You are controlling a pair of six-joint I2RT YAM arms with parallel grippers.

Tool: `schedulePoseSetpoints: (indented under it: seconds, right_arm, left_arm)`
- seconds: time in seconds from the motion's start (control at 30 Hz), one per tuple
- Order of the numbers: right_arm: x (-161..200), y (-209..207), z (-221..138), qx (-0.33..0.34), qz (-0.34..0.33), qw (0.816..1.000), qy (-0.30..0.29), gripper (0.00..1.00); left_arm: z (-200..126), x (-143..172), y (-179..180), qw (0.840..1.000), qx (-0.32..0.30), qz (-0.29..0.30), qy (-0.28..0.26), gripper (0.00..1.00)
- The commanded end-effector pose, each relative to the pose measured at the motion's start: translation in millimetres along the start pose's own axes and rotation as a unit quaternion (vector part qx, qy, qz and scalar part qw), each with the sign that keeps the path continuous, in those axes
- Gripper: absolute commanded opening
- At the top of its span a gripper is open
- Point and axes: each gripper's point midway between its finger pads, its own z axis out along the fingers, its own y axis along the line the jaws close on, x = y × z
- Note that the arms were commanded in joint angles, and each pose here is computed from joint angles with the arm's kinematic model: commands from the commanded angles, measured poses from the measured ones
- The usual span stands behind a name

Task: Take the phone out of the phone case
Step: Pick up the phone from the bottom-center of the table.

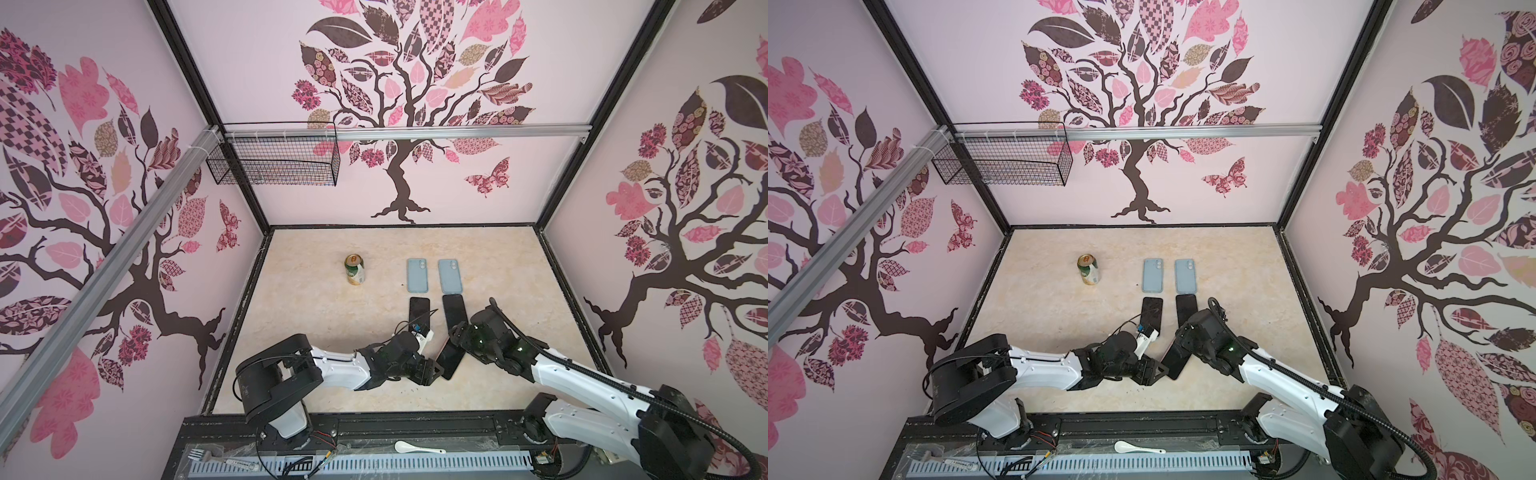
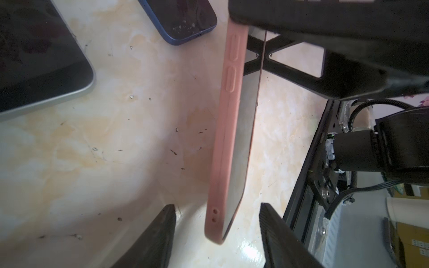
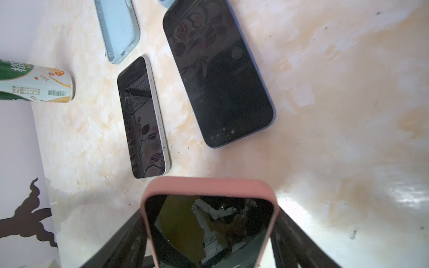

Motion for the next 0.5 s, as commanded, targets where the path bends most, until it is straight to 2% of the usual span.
schedulePoseSetpoints:
  seconds: [0.0,0.1,0.23,0.47]
  right_arm:
    - [-2,18,-5,-0.05,0.049,0.998,0.0,0.49]
    - [2,17,-3,-0.06,0.076,0.995,0.007,0.48]
    - [5,10,-1,-0.057,0.107,0.992,0.019,0.48]
    - [2,6,-3,-0.083,0.171,0.981,0.028,0.46]
  left_arm:
    - [4,-20,-16,0.999,0.03,0.001,-0.027,0.53]
    - [4,-22,-18,0.999,0.036,-0.004,-0.035,0.42]
    - [1,-26,-18,0.998,0.038,-0.011,-0.05,0.32]
    - [-3,-26,-18,0.998,0.039,-0.01,-0.055,0.29]
